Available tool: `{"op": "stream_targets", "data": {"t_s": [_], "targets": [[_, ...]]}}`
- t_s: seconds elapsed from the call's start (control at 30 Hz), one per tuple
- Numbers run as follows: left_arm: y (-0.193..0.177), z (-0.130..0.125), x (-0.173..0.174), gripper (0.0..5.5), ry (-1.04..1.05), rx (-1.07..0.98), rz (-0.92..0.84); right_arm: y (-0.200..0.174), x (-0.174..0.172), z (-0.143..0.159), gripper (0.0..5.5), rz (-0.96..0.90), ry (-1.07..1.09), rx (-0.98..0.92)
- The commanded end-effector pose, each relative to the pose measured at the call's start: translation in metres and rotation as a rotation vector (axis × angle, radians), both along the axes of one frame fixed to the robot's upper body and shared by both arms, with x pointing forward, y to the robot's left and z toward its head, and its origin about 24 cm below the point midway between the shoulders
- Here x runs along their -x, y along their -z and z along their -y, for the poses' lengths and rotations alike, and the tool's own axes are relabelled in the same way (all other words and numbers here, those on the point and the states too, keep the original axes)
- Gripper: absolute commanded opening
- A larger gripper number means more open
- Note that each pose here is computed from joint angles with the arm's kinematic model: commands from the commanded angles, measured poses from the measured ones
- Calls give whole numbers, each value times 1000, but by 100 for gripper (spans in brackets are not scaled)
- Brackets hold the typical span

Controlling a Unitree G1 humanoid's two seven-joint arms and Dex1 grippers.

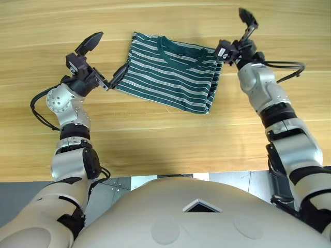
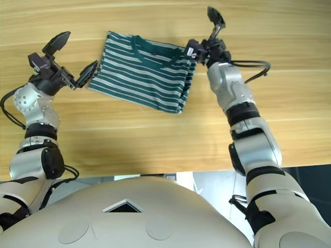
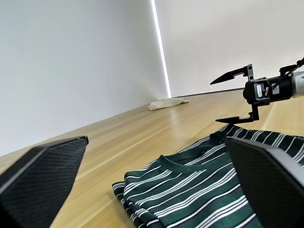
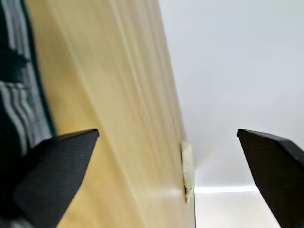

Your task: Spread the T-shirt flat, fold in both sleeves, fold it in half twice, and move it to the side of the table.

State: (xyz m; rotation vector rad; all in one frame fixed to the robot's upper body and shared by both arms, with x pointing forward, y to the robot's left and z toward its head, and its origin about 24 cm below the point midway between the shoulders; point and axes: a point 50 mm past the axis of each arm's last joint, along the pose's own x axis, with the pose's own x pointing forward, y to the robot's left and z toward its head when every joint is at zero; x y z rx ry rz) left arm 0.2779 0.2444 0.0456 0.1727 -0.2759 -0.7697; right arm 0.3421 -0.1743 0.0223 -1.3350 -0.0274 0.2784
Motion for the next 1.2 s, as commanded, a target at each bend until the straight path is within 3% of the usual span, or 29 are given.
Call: {"op": "stream_targets", "data": {"t_s": [0.03,0.2,0.3,0.53,0.67,0.9,1.0,1.1,1.2], "targets": [[-4,-3,-4,538,-11,-36,11,25,6,1,540,-100,3,82],[-3,2,-5,538,-15,-54,13,50,26,4,540,-221,-72,95],[-3,2,-8,538,-36,-61,13,45,38,-8,540,-211,-183,-78],[-9,9,-15,538,-25,-42,42,-31,143,-39,540,-251,-760,-367],[-6,20,-14,538,22,-58,49,-48,169,-38,540,-271,-852,-371],[-7,12,-10,538,18,-82,57,-54,180,-17,540,-316,-813,-324],[-9,10,-10,538,17,-77,70,-73,168,-17,540,-213,-793,-402],[-19,4,-14,538,-23,30,108,-74,140,-36,540,-152,-743,-394],[-41,-15,-31,538,-167,274,129,-67,100,-83,540,-126,-718,-399]]}}
